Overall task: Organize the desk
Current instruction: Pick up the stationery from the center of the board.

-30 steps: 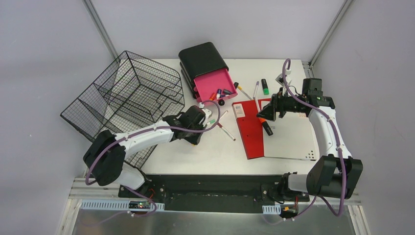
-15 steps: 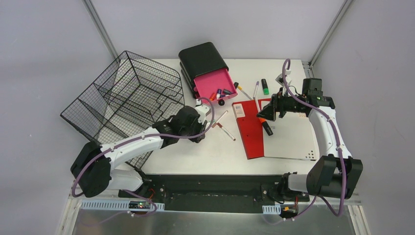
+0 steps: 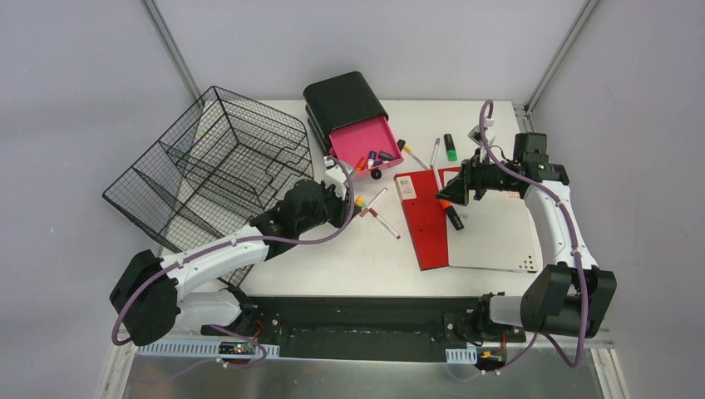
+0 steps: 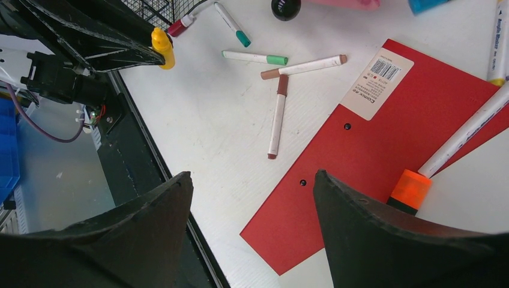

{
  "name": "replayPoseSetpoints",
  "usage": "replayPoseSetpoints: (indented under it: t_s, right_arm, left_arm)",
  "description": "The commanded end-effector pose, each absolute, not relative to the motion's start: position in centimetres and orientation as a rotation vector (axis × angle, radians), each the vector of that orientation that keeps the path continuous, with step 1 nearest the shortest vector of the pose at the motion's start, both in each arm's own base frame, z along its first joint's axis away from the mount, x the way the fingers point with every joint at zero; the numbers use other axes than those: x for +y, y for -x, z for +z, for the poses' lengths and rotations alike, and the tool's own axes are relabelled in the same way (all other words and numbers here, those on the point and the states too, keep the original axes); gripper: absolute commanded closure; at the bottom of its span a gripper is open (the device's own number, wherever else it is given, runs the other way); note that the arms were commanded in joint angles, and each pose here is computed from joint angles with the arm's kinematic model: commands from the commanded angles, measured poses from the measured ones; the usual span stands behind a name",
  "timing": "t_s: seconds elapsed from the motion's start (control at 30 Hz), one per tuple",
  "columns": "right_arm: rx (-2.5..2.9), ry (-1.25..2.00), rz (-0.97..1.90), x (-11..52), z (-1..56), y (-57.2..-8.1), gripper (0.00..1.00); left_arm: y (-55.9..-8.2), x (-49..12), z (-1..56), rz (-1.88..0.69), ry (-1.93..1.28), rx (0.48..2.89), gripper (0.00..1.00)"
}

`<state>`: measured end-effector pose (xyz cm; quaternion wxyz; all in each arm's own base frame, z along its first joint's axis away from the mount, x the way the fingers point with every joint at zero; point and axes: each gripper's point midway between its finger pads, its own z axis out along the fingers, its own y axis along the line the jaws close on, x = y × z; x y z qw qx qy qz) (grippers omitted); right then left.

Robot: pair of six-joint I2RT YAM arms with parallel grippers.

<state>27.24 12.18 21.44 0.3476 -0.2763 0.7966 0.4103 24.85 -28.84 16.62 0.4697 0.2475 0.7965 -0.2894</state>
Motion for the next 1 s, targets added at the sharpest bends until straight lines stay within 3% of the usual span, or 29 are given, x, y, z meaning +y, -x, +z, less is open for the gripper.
replayPoseSetpoints:
  t_s: [0.0,0.33,0.97]
  right_arm:
    - [1.959,0.79,0.984,12.1,23.4,-27.7,0.24]
    - [1.966,0.81,0.933,11.7,22.9,-27.8,0.23]
    - [2.009,0.902,0.894,10.0,21.5,-27.3,0.22]
  left_arm:
    - [-25.9,-30.3,21.5,-0.805,-0.52,1.723,1.0]
    - [-26.9,-30.4,23.3,-0.883,-0.364,1.622,1.0]
    - [-30.9,-32.9,25.5,-0.838,-0.415,1.546,1.0]
